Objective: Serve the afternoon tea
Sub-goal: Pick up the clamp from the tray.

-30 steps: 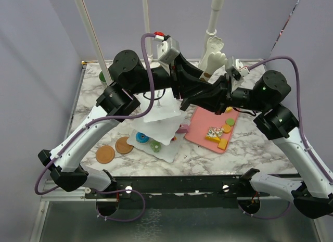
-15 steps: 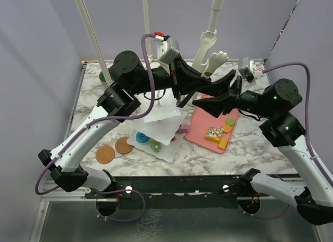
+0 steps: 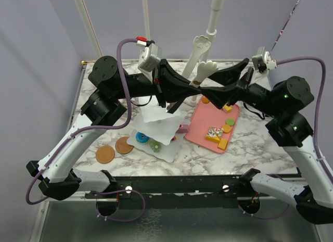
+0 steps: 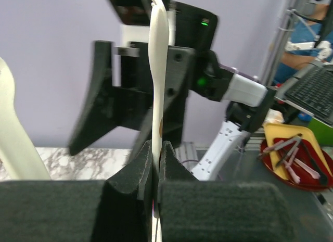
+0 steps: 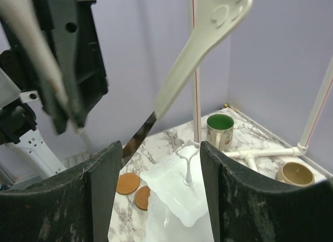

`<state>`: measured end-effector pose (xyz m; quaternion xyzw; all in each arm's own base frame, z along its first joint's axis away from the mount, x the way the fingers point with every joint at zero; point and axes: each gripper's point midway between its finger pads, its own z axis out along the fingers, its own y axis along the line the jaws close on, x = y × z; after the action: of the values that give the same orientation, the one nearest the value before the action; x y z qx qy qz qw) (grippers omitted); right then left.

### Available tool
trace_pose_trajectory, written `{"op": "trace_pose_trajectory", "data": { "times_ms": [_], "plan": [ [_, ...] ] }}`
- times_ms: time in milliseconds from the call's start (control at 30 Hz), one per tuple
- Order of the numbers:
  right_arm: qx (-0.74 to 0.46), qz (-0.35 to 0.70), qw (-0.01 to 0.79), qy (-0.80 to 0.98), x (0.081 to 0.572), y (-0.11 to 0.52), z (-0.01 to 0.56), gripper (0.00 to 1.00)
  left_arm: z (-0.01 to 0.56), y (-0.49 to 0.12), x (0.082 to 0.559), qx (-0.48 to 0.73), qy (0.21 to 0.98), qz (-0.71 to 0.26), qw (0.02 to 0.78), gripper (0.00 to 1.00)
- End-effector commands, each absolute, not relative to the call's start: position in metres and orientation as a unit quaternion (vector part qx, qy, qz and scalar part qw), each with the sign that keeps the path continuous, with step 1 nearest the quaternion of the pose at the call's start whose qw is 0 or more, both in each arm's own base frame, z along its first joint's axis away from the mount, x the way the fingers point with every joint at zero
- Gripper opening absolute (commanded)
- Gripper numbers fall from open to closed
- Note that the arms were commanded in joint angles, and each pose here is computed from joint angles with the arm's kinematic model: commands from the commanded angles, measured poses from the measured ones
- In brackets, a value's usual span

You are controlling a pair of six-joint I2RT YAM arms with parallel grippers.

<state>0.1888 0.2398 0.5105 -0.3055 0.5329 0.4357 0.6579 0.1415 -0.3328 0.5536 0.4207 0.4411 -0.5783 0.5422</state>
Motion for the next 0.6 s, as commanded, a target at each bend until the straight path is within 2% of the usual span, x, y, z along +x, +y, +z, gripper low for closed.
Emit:
{"op": "trace_pose_trajectory", "data": {
  "times_ms": [0,200,367,467,567],
  "plan": [
    [-0.322,0.471,0.637,0.519,0.192,0.258,0.524,0.67,0.552,-0.324,0.109,0.456,0.424,-0.615,0.484,0.00],
    [-0.364,0.536,0.592,0.478,0.178,0.281,0.540,0.70,0.554,-0.320,0.099,0.465,0.413,-0.624,0.473,0.00],
    [-0.359,0.562,0.573,0.476,0.190,0.295,0.540,0.68,0.556,-0.321,0.099,0.469,0.405,-0.626,0.474,0.00],
    [-0.354,0.585,0.561,0.466,0.192,0.301,0.536,0.60,0.557,-0.322,0.100,0.469,0.402,-0.625,0.477,0.00],
    [-0.359,0.606,0.539,0.462,0.191,0.308,0.527,0.36,0.559,-0.323,0.103,0.465,0.400,-0.620,0.489,0.00]
  ]
}}
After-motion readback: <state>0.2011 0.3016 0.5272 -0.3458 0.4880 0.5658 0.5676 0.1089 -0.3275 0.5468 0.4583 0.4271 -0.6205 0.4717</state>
